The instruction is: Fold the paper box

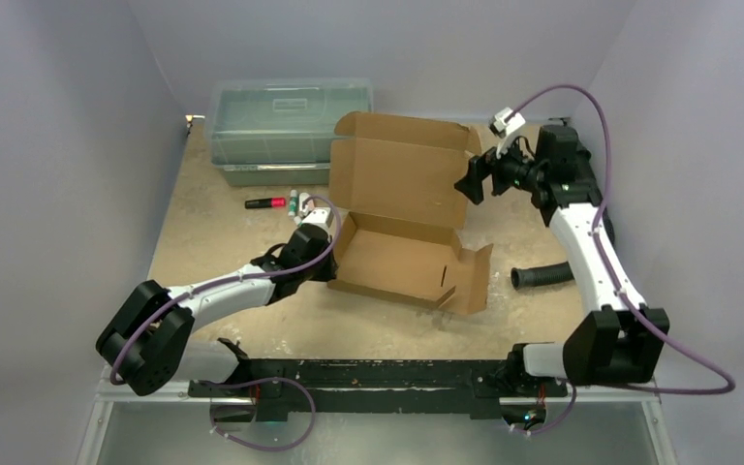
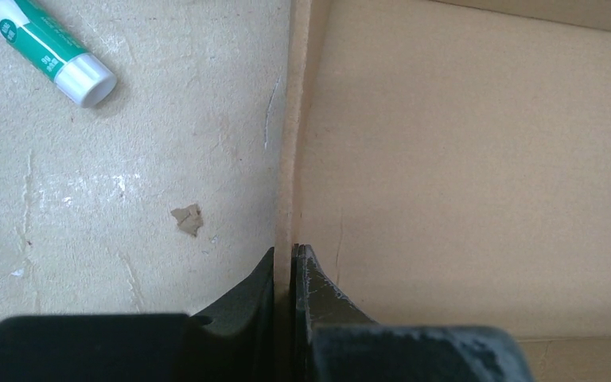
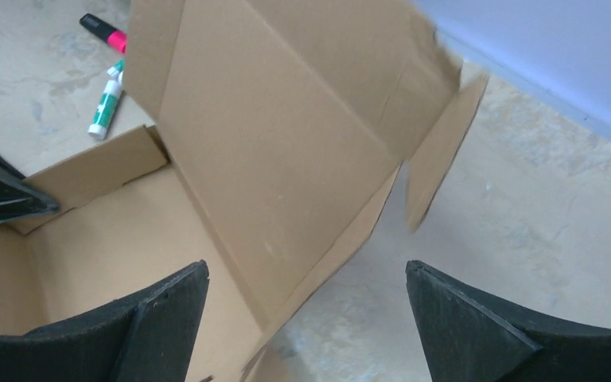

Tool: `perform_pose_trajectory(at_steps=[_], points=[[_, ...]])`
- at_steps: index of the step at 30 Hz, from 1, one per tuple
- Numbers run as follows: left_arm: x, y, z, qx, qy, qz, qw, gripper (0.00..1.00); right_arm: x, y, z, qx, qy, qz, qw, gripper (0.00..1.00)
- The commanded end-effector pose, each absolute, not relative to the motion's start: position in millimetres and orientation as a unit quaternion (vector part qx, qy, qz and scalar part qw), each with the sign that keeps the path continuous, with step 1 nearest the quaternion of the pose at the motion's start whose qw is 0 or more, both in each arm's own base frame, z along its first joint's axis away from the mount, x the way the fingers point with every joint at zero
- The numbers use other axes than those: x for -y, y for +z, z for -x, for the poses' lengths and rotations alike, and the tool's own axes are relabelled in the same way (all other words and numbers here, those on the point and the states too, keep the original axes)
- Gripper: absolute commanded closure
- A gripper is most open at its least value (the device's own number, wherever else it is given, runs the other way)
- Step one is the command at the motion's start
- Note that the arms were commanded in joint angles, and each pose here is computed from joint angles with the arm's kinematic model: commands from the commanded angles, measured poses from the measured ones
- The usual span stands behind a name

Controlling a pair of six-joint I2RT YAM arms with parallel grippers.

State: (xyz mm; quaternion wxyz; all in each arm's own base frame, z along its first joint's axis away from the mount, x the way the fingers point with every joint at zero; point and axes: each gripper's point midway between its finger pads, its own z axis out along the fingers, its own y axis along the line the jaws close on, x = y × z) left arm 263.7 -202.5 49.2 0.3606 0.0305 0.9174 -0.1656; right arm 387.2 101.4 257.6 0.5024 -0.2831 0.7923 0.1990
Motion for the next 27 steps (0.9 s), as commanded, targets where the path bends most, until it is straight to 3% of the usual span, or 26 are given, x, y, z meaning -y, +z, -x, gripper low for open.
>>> perform_pose_trajectory(at_steps=[1, 7, 11, 19, 23, 27], points=[[211, 72, -276, -0.900, -0.193, 0.002, 0.391, 1.00, -99, 254, -376, -0.783, 0.219, 0.219, 0.540, 0.02], [212, 74, -275, -0.898, -0.199, 0.012, 0.392, 1.00, -99, 223, -384, -0.781, 0.244, 0.144, 0.556, 0.11], [213, 74, -276, -0.898, -0.198, 0.016, 0.392, 1.00, -108, 217, -396, -0.784, 0.275, 0.140, 0.539, 0.42], [215, 74, -277, -0.898, -0.196, 0.017, 0.393, 1.00, -108, 207, -407, -0.786, 0.267, 0.135, 0.542, 0.88], [217, 76, -278, -0.897, -0.200, 0.019, 0.393, 0.98, -108, 210, -403, -0.777, 0.261, 0.148, 0.553, 0.99], [220, 79, -281, -0.894, -0.206, 0.025, 0.397, 0.87, -109, 217, -395, -0.763, 0.258, 0.161, 0.571, 1.00]])
